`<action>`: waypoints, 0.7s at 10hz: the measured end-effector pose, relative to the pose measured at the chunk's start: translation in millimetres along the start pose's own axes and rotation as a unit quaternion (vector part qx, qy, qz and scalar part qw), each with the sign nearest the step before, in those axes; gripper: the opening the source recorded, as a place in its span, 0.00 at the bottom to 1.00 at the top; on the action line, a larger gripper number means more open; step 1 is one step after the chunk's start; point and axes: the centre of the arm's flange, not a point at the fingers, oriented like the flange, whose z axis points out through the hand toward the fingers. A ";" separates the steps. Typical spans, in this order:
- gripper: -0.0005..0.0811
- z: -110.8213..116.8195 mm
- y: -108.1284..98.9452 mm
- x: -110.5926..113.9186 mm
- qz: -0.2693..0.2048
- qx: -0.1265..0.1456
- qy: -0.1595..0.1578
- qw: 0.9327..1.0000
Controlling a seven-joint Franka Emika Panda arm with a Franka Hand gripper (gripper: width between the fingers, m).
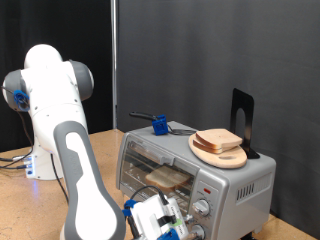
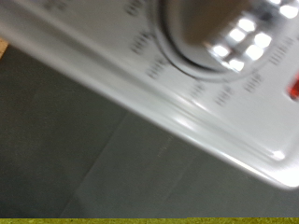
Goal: Make a piece of toast with the oven
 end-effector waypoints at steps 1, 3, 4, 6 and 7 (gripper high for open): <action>0.62 -4.3 -6.8 -0.5 0.006 0.001 0.001 1.000; 0.79 -18.3 -14.9 -3.2 0.032 -0.003 0.007 0.999; 0.79 -29.5 -15.2 -7.5 0.050 -0.012 0.008 0.999; 0.98 -51.7 -14.1 -19.0 0.083 -0.025 0.007 0.996; 0.98 -63.8 -14.7 -26.4 0.110 -0.029 0.007 0.993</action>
